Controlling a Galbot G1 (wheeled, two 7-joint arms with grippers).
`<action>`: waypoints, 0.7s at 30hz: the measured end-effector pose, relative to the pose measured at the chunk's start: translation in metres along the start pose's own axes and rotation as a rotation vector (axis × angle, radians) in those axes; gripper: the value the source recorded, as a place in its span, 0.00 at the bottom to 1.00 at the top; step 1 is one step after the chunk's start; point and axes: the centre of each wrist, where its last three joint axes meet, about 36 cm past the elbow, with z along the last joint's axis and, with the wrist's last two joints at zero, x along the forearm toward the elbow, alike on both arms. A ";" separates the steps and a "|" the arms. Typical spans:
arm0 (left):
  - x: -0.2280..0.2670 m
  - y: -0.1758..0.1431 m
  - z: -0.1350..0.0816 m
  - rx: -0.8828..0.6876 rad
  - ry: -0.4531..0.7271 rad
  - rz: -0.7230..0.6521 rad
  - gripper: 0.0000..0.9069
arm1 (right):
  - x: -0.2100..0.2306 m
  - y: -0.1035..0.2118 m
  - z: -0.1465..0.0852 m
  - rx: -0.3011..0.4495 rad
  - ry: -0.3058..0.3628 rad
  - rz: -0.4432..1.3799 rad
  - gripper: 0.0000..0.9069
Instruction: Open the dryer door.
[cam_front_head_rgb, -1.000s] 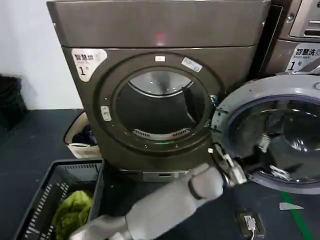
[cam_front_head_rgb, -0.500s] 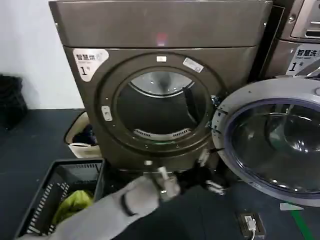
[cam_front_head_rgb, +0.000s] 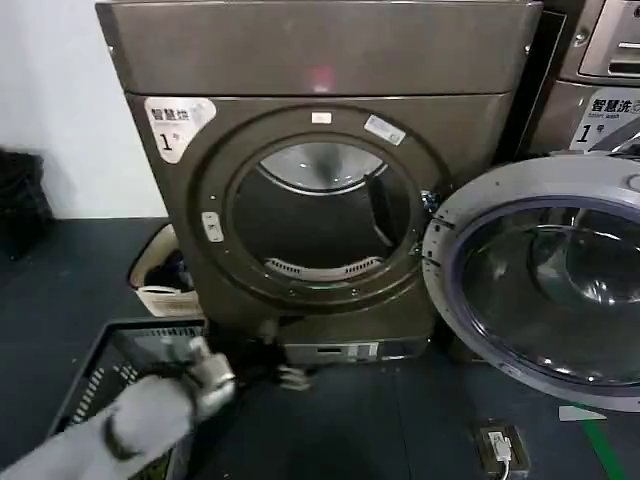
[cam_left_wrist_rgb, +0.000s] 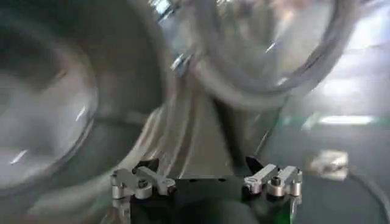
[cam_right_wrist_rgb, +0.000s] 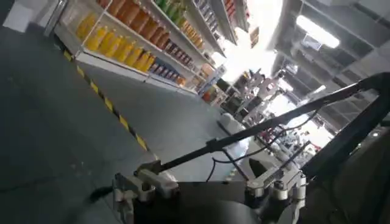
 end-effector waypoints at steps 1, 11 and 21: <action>0.008 0.003 0.003 0.022 0.035 -0.019 1.00 | 0.001 0.001 0.000 -0.003 -0.001 -0.003 1.00; 0.063 0.036 0.014 0.360 0.411 -0.246 1.00 | 0.000 0.016 0.004 -0.050 0.001 -0.010 1.00; 0.102 0.060 0.028 0.705 0.648 -0.477 1.00 | -0.005 0.030 0.007 -0.076 0.000 -0.023 1.00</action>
